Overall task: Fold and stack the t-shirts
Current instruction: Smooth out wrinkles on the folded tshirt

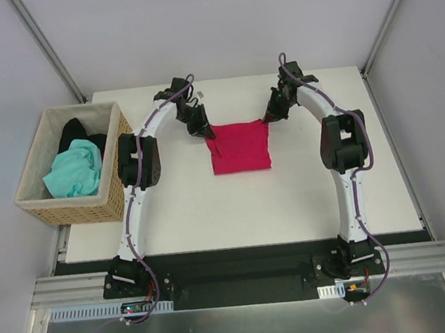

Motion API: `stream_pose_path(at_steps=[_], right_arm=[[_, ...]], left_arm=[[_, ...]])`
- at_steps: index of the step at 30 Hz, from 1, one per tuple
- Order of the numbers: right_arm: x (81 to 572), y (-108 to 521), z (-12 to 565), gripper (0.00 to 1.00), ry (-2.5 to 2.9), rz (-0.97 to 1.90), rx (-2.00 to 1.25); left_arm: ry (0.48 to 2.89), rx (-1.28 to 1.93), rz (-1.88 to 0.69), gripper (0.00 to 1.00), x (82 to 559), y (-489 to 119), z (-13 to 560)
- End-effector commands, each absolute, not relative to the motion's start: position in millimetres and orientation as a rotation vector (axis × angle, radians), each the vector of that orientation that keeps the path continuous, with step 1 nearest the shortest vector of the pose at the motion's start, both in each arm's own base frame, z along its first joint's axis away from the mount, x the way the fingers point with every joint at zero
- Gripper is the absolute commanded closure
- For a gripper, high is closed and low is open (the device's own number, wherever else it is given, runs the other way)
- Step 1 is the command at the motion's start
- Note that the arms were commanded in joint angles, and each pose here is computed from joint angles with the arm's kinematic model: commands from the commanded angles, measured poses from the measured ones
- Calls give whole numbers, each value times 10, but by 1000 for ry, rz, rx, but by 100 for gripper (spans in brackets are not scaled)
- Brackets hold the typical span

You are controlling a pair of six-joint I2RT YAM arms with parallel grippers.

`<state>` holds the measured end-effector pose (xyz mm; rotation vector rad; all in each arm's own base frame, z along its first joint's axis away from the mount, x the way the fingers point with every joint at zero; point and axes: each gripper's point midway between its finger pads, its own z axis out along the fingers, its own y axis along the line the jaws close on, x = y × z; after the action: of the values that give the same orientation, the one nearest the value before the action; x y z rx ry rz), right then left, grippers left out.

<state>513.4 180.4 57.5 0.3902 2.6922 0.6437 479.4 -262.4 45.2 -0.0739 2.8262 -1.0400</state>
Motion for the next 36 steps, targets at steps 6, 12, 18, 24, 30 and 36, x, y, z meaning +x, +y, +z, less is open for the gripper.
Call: stream_pose_path(at_steps=[6,12,18,24,30,36], right_arm=[[5343,1733,726,99,2636,671,414],[5362,1739,735,99,2631,681,409],[5362,1726,707,99,2636,681,408],[5361,1738,650,99,2646,689,411],[5385,1759,675,72,2646,716,404],[5421,1722,870,66,2606,690,364]], left_arm=[[2742,-96,-984,100,4899,-2458,897],[2737,-107,-974,100,4903,-2433,930],[2732,-115,-968,100,4924,-2422,934],[2731,-124,-956,100,4931,-2403,940],[2758,-141,-1034,86,4876,-2459,865],[2743,-123,-1027,73,4877,-2450,938]])
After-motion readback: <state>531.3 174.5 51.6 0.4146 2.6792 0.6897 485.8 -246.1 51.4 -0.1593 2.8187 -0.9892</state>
